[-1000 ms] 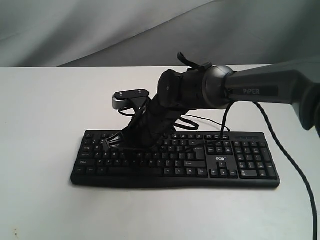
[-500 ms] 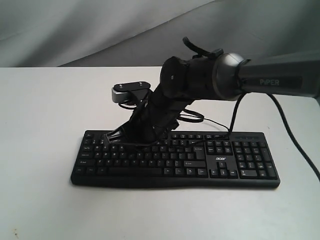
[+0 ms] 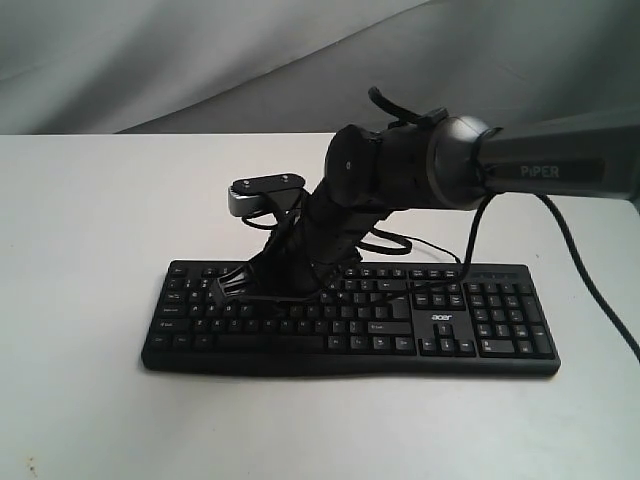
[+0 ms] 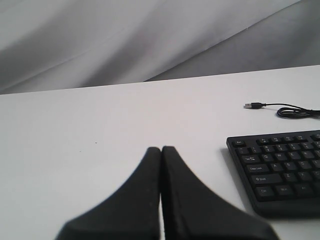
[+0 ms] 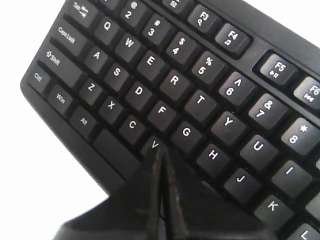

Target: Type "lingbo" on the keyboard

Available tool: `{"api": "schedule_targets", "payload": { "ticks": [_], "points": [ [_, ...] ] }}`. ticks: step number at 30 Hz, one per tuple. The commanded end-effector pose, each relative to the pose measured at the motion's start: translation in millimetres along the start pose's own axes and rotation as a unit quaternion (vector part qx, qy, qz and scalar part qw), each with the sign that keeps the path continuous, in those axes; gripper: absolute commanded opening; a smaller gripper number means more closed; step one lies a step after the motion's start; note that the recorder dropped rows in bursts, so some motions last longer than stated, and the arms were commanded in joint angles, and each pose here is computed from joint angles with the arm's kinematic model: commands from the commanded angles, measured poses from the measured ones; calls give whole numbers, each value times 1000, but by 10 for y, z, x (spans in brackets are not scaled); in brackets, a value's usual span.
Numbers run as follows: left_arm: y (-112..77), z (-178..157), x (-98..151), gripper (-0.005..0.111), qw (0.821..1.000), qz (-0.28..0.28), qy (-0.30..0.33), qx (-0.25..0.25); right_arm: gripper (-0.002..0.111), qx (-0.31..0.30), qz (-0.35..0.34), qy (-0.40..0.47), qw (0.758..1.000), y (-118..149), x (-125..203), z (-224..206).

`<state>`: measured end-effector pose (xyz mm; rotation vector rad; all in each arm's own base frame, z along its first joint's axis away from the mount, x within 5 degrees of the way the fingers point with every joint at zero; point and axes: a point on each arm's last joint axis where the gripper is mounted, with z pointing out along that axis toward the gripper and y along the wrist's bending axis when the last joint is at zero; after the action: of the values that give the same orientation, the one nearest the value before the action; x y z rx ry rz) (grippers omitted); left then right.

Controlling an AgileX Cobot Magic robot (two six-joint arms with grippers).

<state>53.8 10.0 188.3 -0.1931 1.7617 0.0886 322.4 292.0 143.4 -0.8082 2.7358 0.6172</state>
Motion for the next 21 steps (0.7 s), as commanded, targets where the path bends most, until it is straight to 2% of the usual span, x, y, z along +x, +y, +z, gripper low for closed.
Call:
{"api": "schedule_targets", "payload": {
  "ticks": [1,21],
  "points": [
    [-1,2,9,1,1000,-6,-1,0,0,-3,-9,-8,1000,28,-9,-19],
    [-1,2,9,1,1000,-6,-1,0,0,1,-6,-3,1000,-8,10,71]
  ]
}}
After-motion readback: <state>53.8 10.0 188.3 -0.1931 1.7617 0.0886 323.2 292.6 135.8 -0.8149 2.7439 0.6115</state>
